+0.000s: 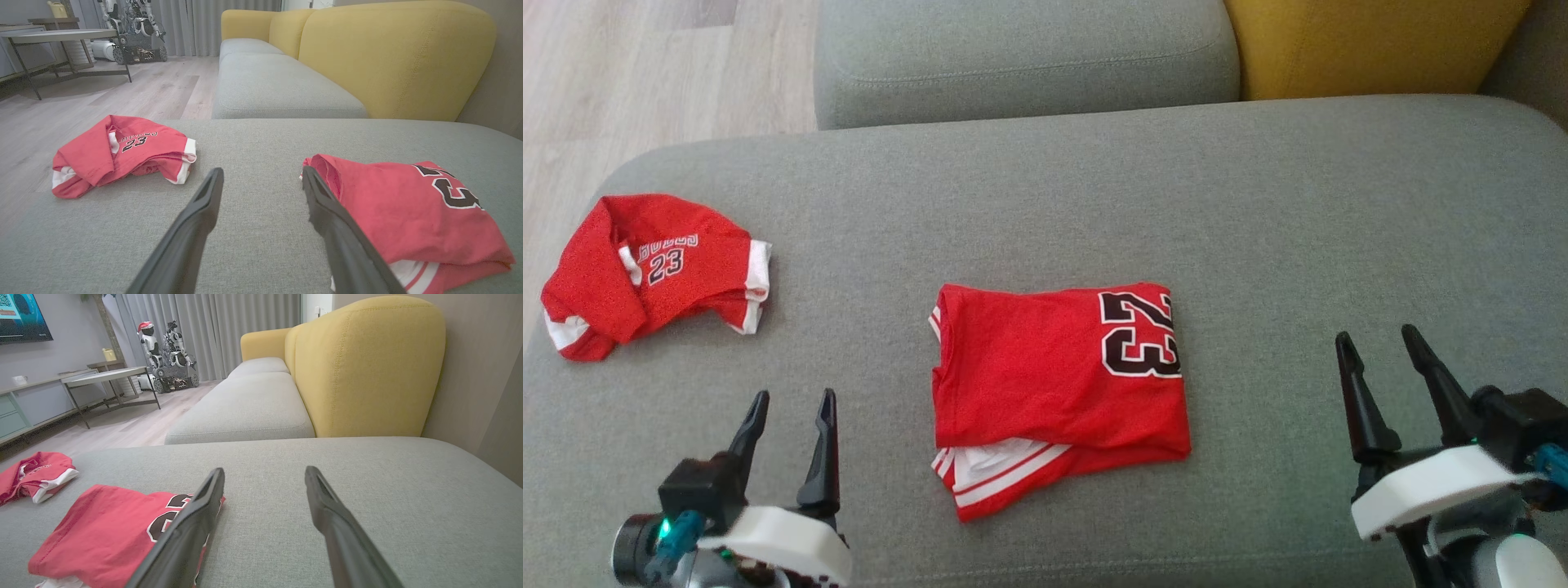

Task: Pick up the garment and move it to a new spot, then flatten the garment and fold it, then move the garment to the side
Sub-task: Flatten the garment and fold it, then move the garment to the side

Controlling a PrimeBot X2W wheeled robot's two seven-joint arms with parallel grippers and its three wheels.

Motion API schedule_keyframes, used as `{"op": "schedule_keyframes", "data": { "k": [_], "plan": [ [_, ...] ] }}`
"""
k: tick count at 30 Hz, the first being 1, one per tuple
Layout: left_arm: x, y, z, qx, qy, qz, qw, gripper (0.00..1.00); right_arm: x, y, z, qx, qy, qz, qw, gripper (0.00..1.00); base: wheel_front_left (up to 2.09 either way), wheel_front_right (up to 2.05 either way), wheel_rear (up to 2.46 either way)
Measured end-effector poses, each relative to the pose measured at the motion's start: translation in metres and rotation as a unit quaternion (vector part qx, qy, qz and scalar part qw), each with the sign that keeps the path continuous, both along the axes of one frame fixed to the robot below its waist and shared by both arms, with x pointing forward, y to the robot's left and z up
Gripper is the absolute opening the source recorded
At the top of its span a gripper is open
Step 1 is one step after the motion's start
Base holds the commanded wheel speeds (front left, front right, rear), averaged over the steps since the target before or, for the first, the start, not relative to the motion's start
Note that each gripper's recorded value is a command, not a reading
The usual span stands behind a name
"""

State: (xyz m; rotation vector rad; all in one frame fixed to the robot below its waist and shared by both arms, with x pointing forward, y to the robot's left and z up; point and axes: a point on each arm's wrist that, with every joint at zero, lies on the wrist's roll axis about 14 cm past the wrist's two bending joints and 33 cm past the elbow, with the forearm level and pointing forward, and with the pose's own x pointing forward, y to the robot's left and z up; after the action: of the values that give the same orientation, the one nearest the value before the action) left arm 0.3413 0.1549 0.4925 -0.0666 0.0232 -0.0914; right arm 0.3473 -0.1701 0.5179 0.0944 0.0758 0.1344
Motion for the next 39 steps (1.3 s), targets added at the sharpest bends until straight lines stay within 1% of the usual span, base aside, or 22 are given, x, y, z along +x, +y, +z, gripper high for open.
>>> {"op": "schedule_keyframes", "data": {
  "k": [6, 26, 39],
  "plan": [
    [0.0001, 0.0007, 0.0042, 0.002, -0.005, 0.000, 1.000, 1.00, -0.0021, -0.0006, 0.0002, -0.011, 0.002, 0.000, 1.000, 1.00, 0.00, 0.00, 0.00],
    [-0.0013, 0.0016, 0.0063, 0.003, -0.008, 0.003, 1.000, 1.00, -0.0008, -0.0007, 0.0033, -0.006, -0.001, -0.004, 1.000, 1.00, 0.00, 0.00, 0.00],
    [-0.0021, 0.0075, 0.0044, 0.005, -0.005, 0.013, 1.000, 1.00, 0.0036, 0.0018, -0.0053, -0.007, 0.017, 0.001, 1.000, 1.00, 0.00, 0.00, 0.00]
  ]
}}
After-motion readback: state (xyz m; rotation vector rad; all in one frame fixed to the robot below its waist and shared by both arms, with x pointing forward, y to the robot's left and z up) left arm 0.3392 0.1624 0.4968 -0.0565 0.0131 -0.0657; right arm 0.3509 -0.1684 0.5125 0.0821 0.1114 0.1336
